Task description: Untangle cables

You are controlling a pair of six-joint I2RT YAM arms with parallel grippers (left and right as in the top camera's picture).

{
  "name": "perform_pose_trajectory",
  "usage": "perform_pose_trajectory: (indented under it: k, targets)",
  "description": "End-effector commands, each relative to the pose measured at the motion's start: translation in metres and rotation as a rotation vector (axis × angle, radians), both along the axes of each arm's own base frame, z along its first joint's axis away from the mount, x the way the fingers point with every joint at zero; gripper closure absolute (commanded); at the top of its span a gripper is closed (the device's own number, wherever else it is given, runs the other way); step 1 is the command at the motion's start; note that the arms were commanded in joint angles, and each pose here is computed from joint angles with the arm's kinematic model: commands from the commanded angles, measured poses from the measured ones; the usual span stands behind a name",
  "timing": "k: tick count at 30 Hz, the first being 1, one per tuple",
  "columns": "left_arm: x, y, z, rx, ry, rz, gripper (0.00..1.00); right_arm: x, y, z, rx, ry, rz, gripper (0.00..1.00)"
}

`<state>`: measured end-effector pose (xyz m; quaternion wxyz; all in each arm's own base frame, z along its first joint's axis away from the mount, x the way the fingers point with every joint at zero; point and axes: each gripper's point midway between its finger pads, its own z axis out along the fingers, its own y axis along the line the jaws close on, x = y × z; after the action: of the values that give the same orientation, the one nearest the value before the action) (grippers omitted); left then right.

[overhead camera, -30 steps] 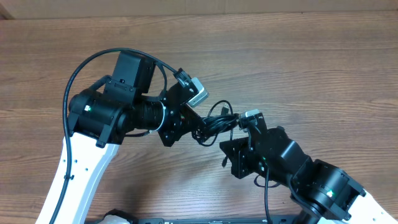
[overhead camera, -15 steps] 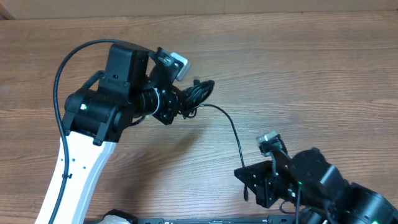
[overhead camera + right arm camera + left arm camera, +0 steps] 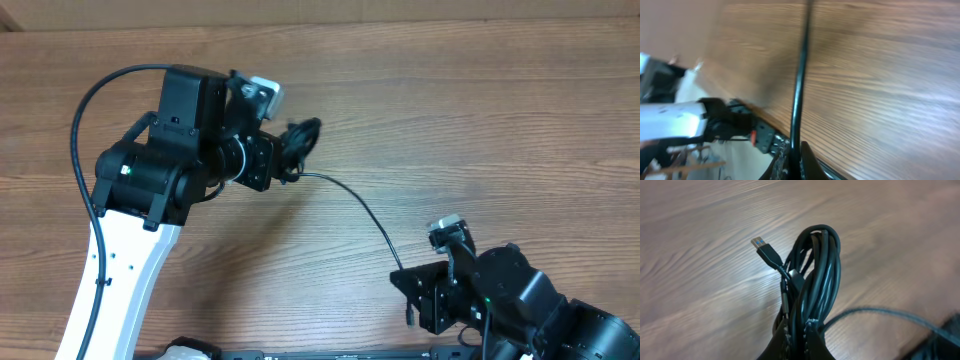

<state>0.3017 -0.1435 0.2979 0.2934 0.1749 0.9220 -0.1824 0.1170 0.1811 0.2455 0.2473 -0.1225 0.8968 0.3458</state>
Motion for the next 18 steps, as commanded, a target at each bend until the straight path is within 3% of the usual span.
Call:
perform_pose_trajectory:
  k: [1, 6, 17, 18]
  targets:
    - [0.015, 0.039, 0.003, 0.05, 0.0, 0.324, 0.96, 0.012, -0.021, -0.01, -0.042, 0.037, -0.178, 0.96]
    - [0.016, 0.053, 0.0, 0.052, 0.019, 0.458, 0.96, 0.017, -0.041, -0.022, -0.085, 0.095, -0.334, 0.96]
    - [0.01, 0.035, 0.0, -0.027, 0.068, 0.397, 0.96, 0.018, -0.044, -0.023, -0.097, 0.093, -0.345, 0.92]
    - [0.01, 0.035, 0.0, -0.03, 0.069, 0.4, 0.96, 0.017, -0.044, -0.024, -0.1, 0.095, -0.345, 0.81]
